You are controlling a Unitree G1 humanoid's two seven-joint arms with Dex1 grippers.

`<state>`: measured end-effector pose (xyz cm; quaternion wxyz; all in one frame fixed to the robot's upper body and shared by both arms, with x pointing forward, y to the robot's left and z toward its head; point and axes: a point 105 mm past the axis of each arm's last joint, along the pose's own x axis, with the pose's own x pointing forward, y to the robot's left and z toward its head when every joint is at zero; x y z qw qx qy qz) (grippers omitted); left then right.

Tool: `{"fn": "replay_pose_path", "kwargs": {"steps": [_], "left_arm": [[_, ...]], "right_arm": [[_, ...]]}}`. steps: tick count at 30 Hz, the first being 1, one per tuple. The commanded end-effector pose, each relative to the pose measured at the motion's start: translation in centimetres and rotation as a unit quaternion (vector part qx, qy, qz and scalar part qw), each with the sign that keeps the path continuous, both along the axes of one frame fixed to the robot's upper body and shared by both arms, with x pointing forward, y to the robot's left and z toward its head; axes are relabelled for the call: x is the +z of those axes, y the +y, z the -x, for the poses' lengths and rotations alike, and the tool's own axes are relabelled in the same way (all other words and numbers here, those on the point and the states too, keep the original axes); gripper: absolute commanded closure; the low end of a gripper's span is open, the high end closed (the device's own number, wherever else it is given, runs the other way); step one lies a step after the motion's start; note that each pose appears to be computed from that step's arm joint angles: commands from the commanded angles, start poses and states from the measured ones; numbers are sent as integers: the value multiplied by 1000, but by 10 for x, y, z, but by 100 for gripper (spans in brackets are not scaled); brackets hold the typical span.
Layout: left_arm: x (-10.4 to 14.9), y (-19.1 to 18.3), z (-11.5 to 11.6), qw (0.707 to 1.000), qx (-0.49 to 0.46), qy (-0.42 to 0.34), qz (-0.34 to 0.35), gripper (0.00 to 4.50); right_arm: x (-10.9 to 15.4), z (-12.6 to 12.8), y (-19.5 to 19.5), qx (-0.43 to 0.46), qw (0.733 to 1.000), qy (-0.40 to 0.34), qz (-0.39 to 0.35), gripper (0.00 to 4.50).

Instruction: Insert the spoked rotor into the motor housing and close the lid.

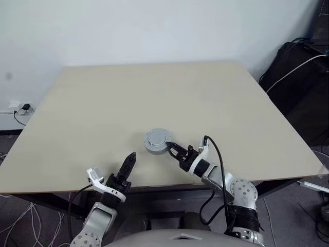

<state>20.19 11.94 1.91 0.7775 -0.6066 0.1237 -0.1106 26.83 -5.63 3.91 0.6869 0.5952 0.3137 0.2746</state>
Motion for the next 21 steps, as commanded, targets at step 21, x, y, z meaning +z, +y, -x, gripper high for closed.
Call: {"fn": "replay_pose_path", "kwargs": {"steps": [21], "left_arm": [[27, -35, -17, 990, -16, -62, 127, 3]], "right_arm": [[28, 30, 24, 128, 991, -29, -29, 330]]}}
